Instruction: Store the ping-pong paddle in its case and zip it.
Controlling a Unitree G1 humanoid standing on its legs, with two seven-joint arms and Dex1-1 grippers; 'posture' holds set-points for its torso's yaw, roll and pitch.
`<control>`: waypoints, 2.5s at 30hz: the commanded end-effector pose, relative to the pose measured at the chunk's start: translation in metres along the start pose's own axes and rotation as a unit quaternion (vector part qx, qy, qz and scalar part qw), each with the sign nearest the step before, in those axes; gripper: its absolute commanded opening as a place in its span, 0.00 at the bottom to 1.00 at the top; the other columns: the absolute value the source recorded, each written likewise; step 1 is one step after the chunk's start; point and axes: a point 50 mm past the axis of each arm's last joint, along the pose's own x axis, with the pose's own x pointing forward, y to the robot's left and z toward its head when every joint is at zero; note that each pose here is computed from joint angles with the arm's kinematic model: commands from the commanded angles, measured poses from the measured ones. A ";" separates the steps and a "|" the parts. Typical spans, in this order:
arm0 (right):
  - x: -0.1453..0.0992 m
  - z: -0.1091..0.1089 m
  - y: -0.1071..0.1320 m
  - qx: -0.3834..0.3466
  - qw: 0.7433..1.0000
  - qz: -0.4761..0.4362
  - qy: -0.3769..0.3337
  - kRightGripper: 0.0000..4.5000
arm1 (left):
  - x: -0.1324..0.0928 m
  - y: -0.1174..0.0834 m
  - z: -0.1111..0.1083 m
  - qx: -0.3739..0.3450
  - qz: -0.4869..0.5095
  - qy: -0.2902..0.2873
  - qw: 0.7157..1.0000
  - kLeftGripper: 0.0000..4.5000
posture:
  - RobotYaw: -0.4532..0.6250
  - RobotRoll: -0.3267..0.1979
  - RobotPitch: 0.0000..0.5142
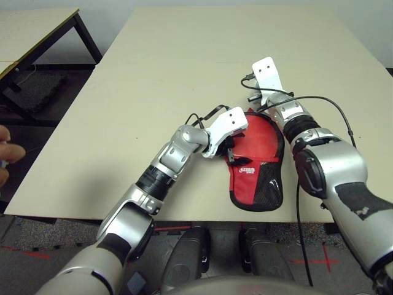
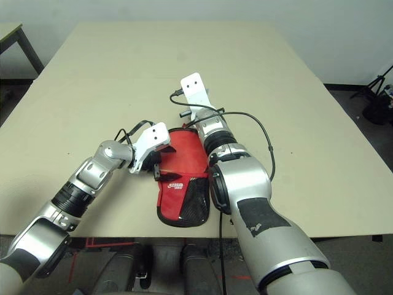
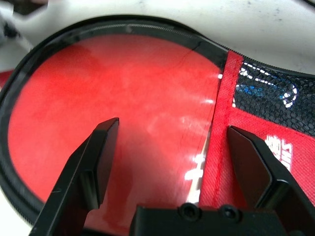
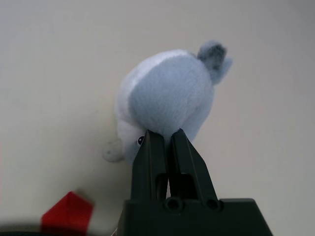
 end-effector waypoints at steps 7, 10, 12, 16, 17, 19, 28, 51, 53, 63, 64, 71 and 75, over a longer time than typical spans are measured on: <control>0.000 0.001 0.006 0.053 0.998 -0.008 -0.017 0.01 | 0.015 0.008 -0.003 0.006 -0.008 0.000 1.000 1.00 | 0.45 0.62 0.35; 0.000 0.003 0.004 0.055 0.998 -0.014 -0.020 0.01 | 0.020 0.008 -0.007 -0.002 -0.001 0.002 1.000 1.00 | 0.44 0.62 0.36; 0.000 0.001 -0.003 0.047 0.998 -0.029 -0.021 0.01 | 0.024 0.005 -0.018 -0.020 -0.003 0.021 1.000 1.00 | 0.44 0.62 0.37; 0.000 -0.004 -0.014 0.040 0.998 -0.053 -0.018 0.01 | 0.028 -0.002 -0.037 -0.051 -0.009 0.054 0.997 1.00 | 0.43 0.62 0.39; 0.000 -0.006 -0.016 0.038 0.997 -0.058 -0.017 0.01 | 0.028 -0.004 -0.040 -0.057 -0.008 0.058 0.997 1.00 | 0.43 0.62 0.39; 0.000 -0.008 -0.019 0.031 0.997 -0.067 -0.016 0.01 | 0.028 -0.006 -0.045 -0.065 -0.007 0.066 0.996 1.00 | 0.43 0.62 0.40; -0.001 -0.012 -0.035 -0.026 0.993 -0.110 -0.015 0.01 | 0.025 -0.005 -0.049 -0.081 0.009 0.075 0.994 1.00 | 0.42 0.62 0.42; -0.017 -0.002 -0.081 0.038 0.990 -0.133 0.020 0.01 | 0.025 -0.001 -0.043 -0.072 0.013 0.065 0.995 1.00 | 0.36 0.62 0.41; -0.024 0.001 -0.087 0.048 0.990 -0.132 0.019 0.01 | 0.026 0.000 -0.042 -0.071 0.013 0.064 0.995 1.00 | 0.36 0.62 0.41; -0.052 0.000 -0.098 0.051 0.987 -0.153 -0.011 0.01 | 0.029 0.000 -0.041 -0.069 0.012 0.061 0.996 1.00 | 0.34 0.62 0.40; -0.054 0.000 -0.099 0.046 0.987 -0.155 -0.013 0.01 | 0.030 0.000 -0.041 -0.069 0.012 0.061 0.996 1.00 | 0.34 0.62 0.40; -0.073 -0.002 -0.104 0.006 0.986 -0.167 -0.026 0.01 | 0.031 0.001 -0.041 -0.068 0.012 0.060 0.996 1.00 | 0.34 0.62 0.39; -0.085 -0.009 -0.104 -0.006 0.987 -0.160 -0.013 0.01 | 0.032 0.001 -0.040 -0.067 0.011 0.059 0.996 1.00 | 0.32 0.62 0.38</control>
